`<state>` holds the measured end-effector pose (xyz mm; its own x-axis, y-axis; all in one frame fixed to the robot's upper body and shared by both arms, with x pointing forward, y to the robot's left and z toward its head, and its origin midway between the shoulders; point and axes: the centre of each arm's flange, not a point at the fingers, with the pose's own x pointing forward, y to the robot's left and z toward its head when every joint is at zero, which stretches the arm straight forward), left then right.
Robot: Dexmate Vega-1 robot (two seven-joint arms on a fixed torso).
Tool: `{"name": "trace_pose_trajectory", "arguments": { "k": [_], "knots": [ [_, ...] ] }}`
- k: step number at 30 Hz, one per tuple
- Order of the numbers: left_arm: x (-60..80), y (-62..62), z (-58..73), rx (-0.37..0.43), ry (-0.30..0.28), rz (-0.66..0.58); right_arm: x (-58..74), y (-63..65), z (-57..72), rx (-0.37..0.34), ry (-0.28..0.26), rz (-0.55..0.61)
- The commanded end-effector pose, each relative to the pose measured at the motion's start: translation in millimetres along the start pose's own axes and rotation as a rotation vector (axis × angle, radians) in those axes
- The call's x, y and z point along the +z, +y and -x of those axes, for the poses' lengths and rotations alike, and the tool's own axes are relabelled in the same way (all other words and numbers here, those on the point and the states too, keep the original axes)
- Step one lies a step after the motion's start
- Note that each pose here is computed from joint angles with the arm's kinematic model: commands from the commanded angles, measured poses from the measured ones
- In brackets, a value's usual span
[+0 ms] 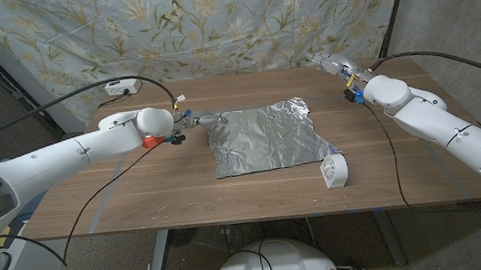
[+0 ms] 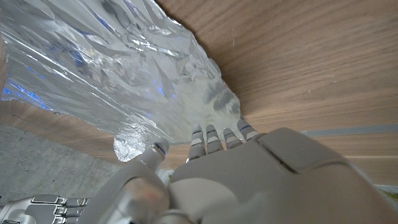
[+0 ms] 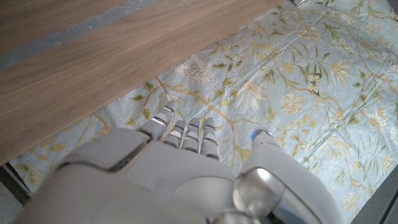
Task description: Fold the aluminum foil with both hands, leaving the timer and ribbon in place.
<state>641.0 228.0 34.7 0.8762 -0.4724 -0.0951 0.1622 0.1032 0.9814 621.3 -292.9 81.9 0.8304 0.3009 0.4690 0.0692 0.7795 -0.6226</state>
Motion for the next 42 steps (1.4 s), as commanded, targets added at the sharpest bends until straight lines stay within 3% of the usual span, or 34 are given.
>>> {"name": "trace_pose_trajectory", "arguments": {
  "k": [1, 42],
  "knots": [
    [3.5, -1.8, -2.6, -0.031, 0.009, -0.003, -1.5, -1.2, 2.4, 0.006, 0.002, 0.003],
    [11.7, -9.9, -7.2, -0.101, 0.025, -0.01, 1.7, -4.2, 4.0, 0.055, 0.049, 0.056]
  ]
}}
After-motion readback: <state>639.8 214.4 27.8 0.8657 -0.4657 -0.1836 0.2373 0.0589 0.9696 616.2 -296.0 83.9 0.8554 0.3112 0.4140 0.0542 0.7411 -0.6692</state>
